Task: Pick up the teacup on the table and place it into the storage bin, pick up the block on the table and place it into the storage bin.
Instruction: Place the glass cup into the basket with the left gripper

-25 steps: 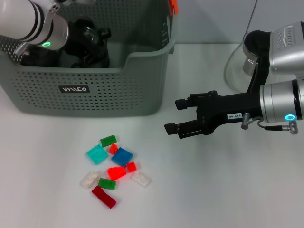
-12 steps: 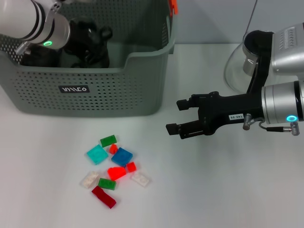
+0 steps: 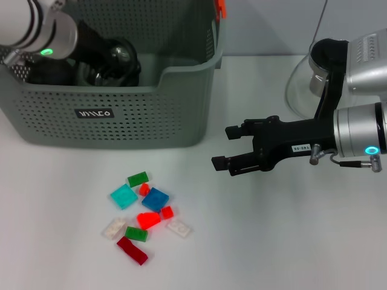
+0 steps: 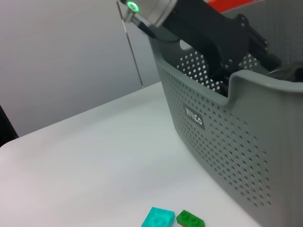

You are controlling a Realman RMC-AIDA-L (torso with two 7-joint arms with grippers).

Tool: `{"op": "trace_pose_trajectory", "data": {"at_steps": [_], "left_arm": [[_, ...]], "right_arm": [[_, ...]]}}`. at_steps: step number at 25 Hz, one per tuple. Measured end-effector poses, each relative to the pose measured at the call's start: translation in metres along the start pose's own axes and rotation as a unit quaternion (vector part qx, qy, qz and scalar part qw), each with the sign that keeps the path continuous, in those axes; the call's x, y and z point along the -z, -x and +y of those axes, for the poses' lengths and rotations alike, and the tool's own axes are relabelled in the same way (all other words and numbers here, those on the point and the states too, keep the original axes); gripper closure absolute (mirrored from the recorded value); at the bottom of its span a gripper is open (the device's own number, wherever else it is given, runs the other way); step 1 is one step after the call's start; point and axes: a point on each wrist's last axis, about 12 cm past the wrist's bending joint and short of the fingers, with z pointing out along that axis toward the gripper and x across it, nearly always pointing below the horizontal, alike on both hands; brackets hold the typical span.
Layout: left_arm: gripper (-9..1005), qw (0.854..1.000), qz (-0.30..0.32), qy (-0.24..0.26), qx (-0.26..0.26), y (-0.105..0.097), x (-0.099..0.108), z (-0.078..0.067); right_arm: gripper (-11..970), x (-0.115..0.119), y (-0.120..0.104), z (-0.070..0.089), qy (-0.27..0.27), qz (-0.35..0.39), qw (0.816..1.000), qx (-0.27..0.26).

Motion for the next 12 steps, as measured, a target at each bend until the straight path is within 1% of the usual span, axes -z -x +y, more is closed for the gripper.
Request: {"op": "trace_pose_trajectory", "data": {"at_steps": [5, 8, 12], "left_arm": [[496, 1.000, -0.006, -0.001, -0.002, 0.003, 0.023, 0.001], [424, 1.000, -0.024, 0.017, 0.004, 0.008, 0.041, 0.002], [286, 0.998, -0.047, 0.041, 0.018, 0.014, 0.065, 0.003]], "right_arm": [[42, 0.000, 0.000, 0.000, 0.000, 0.000, 1.000, 0.000], [42, 0.000, 0.000, 0.000, 0.000, 0.000, 1.000, 0.001], [43, 0.001, 0.000, -0.001, 0.000, 0.000, 1.000, 0.001]]}}
